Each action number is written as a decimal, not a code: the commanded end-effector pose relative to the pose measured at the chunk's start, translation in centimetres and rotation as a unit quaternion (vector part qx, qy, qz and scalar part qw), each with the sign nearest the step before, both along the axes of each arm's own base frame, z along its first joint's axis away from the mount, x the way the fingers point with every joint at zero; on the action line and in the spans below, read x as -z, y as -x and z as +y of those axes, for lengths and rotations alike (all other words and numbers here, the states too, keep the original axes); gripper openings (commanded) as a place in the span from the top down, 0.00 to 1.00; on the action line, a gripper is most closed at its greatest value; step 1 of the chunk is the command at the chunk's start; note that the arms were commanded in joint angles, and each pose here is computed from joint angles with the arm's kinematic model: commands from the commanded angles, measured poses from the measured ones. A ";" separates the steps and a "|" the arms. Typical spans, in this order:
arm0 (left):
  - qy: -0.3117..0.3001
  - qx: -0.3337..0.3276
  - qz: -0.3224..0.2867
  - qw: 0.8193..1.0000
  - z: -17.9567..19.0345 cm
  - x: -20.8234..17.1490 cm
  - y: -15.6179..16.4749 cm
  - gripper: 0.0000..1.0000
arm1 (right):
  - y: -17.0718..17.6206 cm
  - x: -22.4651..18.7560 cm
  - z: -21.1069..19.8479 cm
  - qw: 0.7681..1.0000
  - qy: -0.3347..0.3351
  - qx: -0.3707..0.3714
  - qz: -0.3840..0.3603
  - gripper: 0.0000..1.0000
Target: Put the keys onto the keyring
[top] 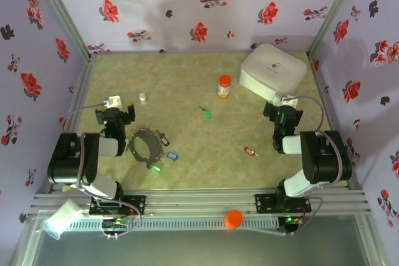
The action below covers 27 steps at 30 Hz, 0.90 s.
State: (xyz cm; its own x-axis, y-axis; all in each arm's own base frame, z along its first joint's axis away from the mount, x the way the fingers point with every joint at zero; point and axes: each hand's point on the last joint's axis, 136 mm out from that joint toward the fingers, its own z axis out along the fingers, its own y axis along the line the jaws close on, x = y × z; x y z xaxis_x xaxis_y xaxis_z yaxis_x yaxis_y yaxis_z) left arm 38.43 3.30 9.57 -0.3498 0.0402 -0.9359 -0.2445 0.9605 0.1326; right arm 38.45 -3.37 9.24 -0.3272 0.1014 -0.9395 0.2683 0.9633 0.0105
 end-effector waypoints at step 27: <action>0.221 0.075 0.197 0.952 -12.5 -3.7 8.5 0.06 | 10.1 -4.6 13.6 0.927 -0.311 -0.144 0.154 0.13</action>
State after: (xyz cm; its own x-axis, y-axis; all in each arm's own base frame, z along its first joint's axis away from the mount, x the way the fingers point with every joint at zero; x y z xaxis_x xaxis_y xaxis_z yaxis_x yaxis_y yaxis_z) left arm 32.57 -8.46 15.81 -0.5824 -0.2128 -0.7846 -0.0553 0.9733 -0.2229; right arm 30.10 7.74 14.50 -0.5710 0.4582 -0.6812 0.0959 0.8613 0.4990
